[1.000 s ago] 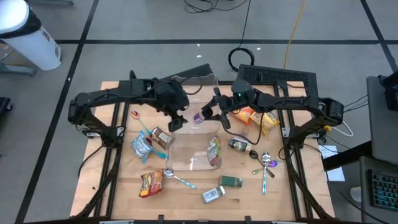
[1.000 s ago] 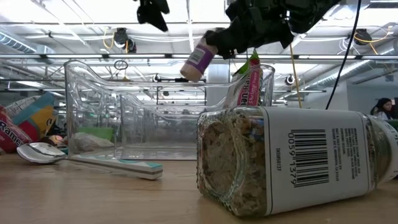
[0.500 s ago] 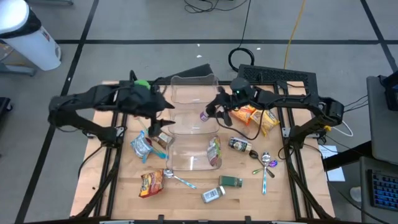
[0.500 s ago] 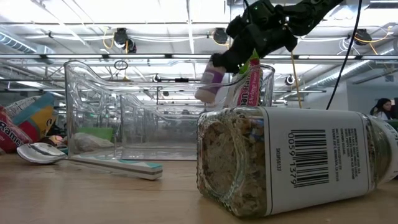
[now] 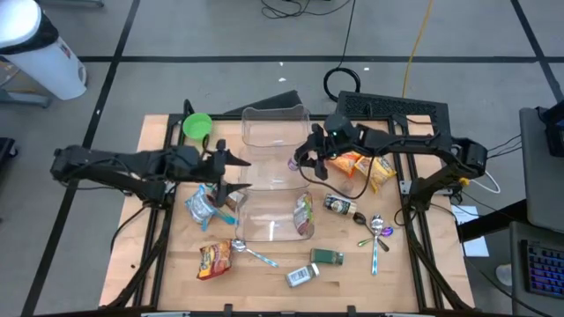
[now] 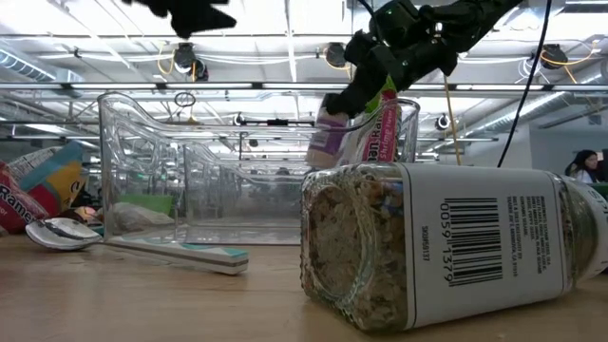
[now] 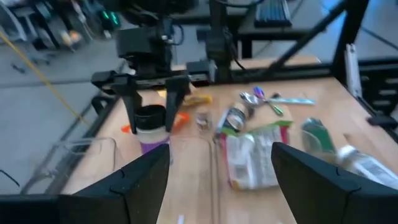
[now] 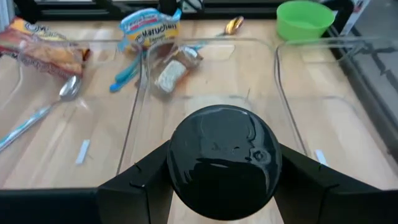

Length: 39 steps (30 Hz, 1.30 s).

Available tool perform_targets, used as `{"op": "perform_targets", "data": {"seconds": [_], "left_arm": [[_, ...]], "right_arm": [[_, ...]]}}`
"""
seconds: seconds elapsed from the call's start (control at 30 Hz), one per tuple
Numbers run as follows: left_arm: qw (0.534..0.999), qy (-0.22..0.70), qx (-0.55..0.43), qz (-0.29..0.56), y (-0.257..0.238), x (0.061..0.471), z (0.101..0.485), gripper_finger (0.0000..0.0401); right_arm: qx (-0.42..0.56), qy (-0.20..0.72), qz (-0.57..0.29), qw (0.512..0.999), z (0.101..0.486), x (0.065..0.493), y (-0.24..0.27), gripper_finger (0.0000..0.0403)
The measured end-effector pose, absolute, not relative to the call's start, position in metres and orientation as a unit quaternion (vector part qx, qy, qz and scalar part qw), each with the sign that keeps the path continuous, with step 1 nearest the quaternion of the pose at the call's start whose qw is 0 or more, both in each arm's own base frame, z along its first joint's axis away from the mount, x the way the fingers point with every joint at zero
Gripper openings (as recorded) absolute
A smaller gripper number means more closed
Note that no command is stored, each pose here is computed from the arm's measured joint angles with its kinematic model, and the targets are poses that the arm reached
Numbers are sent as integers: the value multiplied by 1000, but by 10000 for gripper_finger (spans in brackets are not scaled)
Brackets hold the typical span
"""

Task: Pick & Place Food Item
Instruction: Put the purple seasoning bottle into the middle transparent bin

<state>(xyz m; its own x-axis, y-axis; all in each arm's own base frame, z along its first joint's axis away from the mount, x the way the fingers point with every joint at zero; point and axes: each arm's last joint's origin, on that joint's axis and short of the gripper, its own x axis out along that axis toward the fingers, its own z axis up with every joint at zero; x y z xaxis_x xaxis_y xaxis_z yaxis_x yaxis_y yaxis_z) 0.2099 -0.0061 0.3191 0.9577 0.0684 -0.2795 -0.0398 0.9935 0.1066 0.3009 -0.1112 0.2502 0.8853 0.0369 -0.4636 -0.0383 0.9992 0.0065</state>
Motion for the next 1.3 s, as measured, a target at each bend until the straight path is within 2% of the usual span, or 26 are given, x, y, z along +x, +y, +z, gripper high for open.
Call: {"op": "perform_targets", "data": {"seconds": [0.37, 0.63, 0.77, 1.07, 1.3], "left_arm": [[990, 44, 75, 112, 14, 213, 268, 289], [985, -27, 76, 154, 31, 215, 281, 285], [982, -47, 82, 166, 36, 214, 286, 287], [970, -83, 118, 197, 46, 210, 294, 274], [968, -87, 111, 206, 50, 209, 295, 280]], "right_arm": [[3, 248, -54, 967, 250, 303, -109, 203], [20, 242, -131, 961, 262, 314, -100, 203], [41, 251, -128, 959, 266, 319, -90, 203], [72, 289, -165, 940, 251, 324, -89, 203], [87, 301, -169, 935, 242, 327, -89, 203]]}}
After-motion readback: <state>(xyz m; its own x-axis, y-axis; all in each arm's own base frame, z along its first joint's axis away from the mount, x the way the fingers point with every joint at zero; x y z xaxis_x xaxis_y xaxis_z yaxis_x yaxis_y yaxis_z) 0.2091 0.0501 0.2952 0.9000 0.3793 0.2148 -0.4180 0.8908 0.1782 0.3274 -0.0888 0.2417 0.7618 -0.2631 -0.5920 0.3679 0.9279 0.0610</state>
